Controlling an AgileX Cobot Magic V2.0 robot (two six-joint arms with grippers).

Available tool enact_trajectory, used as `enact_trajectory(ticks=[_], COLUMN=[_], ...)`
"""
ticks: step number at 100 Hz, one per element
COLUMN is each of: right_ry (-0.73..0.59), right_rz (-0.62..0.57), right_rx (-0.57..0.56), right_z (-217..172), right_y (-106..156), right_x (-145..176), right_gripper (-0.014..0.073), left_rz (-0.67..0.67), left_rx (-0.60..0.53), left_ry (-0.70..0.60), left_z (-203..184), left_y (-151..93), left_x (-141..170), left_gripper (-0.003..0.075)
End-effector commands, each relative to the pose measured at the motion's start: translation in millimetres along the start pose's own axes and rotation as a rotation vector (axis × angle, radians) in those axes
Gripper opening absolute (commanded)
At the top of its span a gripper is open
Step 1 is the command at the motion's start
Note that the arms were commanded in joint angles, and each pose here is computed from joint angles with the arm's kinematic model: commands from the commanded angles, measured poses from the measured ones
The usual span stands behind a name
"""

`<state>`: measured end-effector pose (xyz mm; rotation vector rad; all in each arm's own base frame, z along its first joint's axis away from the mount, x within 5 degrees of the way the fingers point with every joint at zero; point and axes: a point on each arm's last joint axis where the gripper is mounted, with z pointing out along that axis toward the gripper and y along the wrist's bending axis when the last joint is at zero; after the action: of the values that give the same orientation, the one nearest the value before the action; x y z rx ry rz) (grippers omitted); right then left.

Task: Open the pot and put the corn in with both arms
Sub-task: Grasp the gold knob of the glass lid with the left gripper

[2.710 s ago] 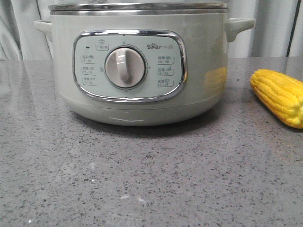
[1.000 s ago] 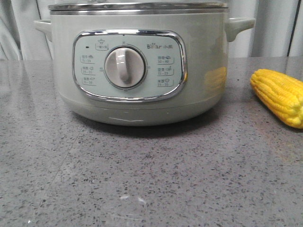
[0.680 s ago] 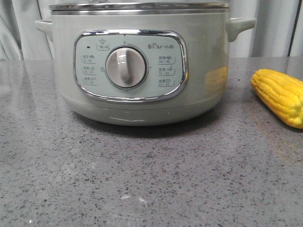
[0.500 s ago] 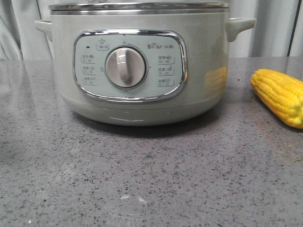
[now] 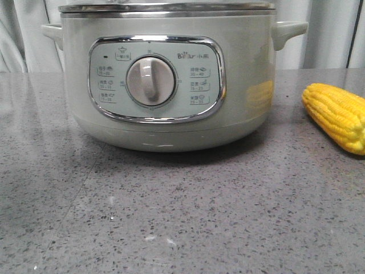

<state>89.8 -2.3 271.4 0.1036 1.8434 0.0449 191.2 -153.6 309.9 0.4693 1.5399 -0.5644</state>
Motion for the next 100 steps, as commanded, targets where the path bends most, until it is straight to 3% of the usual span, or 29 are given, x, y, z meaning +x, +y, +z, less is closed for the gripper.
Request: enact_trajectory(ticks=[1,51,100], right_ry=[-0.097,-0.097,-0.097], right_rz=[0.002,0.002,0.002], right_rx=[0.004,0.004,0.004], right_z=[-0.7,-0.7,-0.7], right_y=[0.1,0.1,0.1], right_x=[-15.0,-15.0,-15.0], right_gripper=[-0.0064,-0.0064,-0.0064], left_rz=[-0.016,-0.014,-0.015], left_rx=[0.019,0.019,0.020], left_ry=[-0.134,-0.095,-0.100], left_z=[13.8,81.1,90.3], left_y=[-6.0,-9.8,-10.8], left_x=[-25.0,-21.8,-28.5], left_gripper=[0.0458,0.0458,0.0458])
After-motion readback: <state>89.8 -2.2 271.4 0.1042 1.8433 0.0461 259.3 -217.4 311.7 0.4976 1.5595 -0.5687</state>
